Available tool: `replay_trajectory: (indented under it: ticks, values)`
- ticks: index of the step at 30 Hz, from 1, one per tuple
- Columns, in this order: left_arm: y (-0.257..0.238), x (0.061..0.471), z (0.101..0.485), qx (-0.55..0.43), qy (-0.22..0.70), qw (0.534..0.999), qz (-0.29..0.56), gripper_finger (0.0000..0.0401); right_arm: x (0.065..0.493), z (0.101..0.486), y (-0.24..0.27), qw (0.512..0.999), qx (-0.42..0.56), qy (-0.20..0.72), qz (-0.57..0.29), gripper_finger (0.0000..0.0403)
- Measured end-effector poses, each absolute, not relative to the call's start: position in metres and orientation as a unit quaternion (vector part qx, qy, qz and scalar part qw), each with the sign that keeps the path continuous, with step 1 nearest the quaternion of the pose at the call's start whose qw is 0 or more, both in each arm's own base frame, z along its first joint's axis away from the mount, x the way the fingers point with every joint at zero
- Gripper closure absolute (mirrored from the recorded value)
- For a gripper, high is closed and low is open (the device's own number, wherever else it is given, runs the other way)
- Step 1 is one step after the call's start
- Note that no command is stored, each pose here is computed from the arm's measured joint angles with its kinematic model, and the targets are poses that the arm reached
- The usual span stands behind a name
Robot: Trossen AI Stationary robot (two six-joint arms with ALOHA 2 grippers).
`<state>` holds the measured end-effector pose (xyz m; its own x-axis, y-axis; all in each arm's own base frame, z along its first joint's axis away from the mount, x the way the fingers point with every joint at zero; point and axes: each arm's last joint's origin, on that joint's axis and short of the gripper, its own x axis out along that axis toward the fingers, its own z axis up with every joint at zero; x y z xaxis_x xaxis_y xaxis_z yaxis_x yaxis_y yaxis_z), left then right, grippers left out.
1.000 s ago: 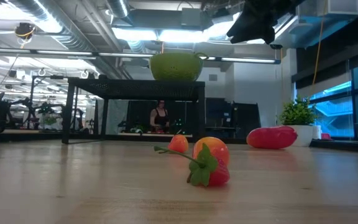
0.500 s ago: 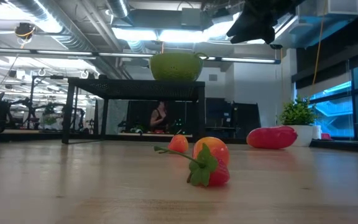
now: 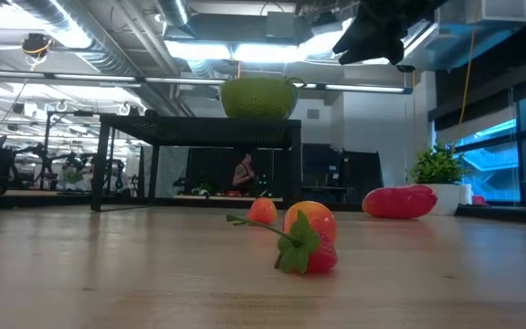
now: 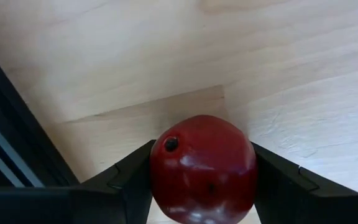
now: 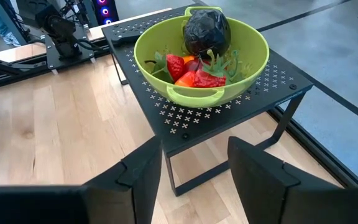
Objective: Pick & Place Fruit
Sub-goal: Put the pomegranate into the green strainer bowl on the shelf
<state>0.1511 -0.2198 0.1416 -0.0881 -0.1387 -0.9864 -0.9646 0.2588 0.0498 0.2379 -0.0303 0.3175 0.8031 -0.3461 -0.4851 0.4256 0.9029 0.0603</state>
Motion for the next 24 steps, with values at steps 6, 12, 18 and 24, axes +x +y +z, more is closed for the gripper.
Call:
replay_trajectory:
  ticks: [6, 12, 18, 24]
  values:
    - [-0.216, 0.154, 0.147, -0.450, 0.607, 0.526, 0.390, 0.0188, 0.238, 0.317, -0.030, 0.946, 0.083, 0.240, -0.203, 0.0225]
    - [-0.203, 0.166, 0.162, -0.452, 0.568, 0.590, 0.353, 0.0189, 0.237, 0.316, -0.028, 0.944, 0.082, 0.249, -0.201, 0.0240]
    - [-0.182, 0.182, 0.178, -0.430, 0.521, 0.667, 0.314, 0.0189, 0.236, 0.313, -0.024, 0.942, 0.081, 0.262, -0.194, 0.0250]
    - [-0.160, 0.197, 0.189, -0.400, 0.503, 0.709, 0.290, 0.0189, 0.235, 0.311, -0.017, 0.940, 0.086, 0.275, -0.184, 0.0258]
